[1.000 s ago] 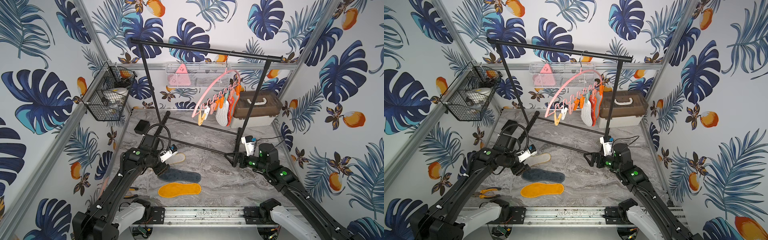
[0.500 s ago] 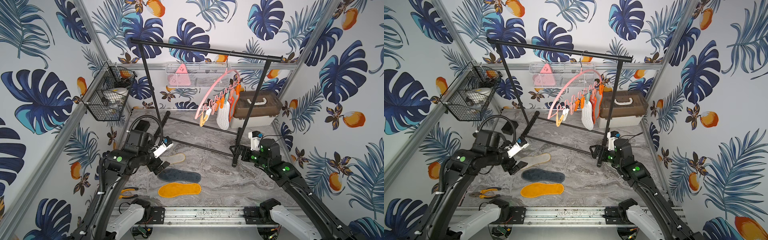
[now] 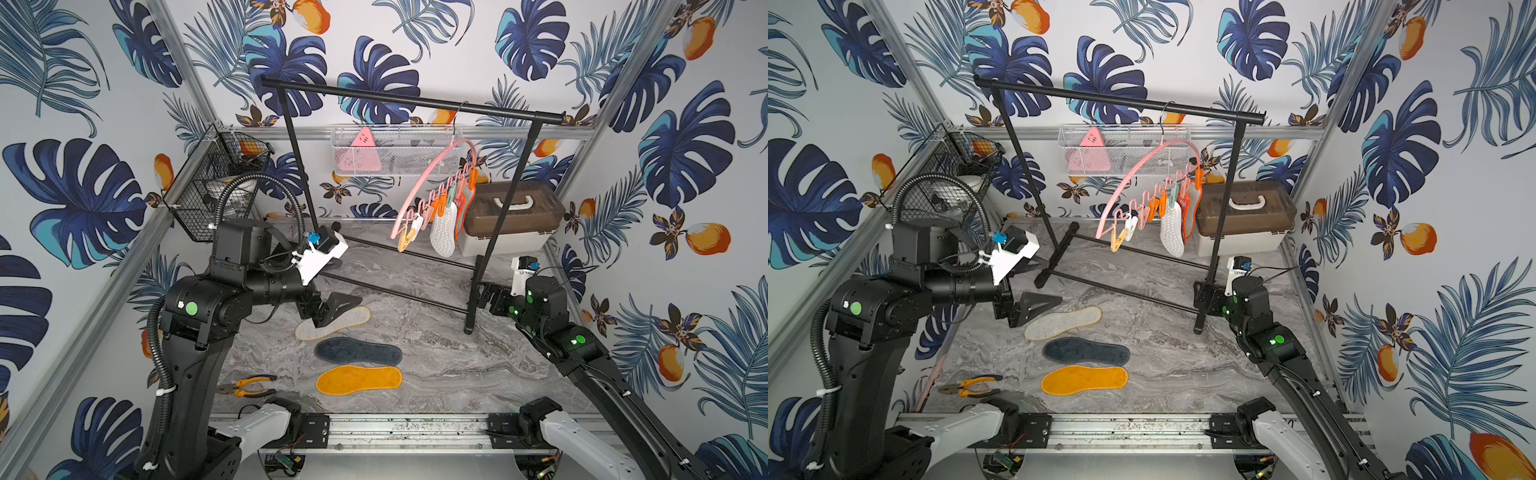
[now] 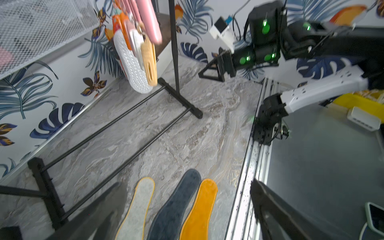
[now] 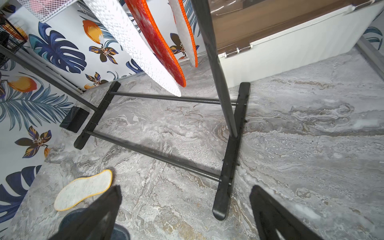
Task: Take the shoe insoles off the hanger
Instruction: Remove the insole from the hanger.
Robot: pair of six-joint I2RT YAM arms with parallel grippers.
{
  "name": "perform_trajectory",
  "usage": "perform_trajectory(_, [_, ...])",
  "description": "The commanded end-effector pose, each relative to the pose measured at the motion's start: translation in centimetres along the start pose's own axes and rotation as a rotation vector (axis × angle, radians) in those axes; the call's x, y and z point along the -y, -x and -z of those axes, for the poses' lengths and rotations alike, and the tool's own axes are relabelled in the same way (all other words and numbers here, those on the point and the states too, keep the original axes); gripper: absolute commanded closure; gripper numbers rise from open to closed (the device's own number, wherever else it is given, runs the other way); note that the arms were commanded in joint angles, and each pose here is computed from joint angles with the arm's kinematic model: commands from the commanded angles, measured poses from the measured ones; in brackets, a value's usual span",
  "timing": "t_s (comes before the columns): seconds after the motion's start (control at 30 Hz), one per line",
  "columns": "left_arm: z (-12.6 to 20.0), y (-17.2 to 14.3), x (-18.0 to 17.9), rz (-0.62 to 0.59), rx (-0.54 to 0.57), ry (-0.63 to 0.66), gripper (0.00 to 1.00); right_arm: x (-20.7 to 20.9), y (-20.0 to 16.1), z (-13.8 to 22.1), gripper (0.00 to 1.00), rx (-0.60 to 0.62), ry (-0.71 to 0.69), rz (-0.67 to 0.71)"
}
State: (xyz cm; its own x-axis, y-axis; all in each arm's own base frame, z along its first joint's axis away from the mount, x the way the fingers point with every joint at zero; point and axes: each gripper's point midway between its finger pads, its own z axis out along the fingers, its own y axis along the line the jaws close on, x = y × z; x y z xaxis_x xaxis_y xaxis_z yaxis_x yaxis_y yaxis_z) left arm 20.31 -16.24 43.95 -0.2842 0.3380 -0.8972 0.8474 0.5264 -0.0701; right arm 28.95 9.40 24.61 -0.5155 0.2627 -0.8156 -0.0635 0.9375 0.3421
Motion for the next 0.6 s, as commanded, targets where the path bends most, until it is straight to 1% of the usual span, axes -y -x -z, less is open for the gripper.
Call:
perform_trajectory(0.0, [-0.3, 3.6, -0.3, 0.111, 0.113, -0.050, 0.01, -0.2, 1.4, 0.1, 0.00, 0.050, -0.005, 0.011])
perform_trajectory(0.13, [-1.2, 6.3, -1.9, 0.161, 0.181, -0.050, 0.02, 0.1, 1.9, 0.1, 0.00, 0.044, -0.040, 0.012])
perform_trajectory(0.3, [-2.8, 8.8, -3.3, 0.228, 0.244, -0.075, 0.02, -0.5, 2.9, 0.1, 0.00, 0.066, -0.024, 0.058])
perform_trajectory(0.4, [-3.6, 9.6, -2.9, 0.208, 0.248, -0.099, 0.02, 0.4, 3.8, -0.7, 0.00, 0.109, -0.083, 0.121])
perform_trajectory(0.47, [-3.6, 9.8, -2.8, 0.189, 0.245, -0.100, 0.02, -0.2, 4.4, -1.6, 0.00, 0.129, -0.057, 0.180])
perform_trajectory(0.57, [-3.7, 9.3, -3.4, 0.166, 0.221, -0.058, 0.01, -2.1, 5.1, -2.8, 0.00, 0.176, 0.057, 0.274])
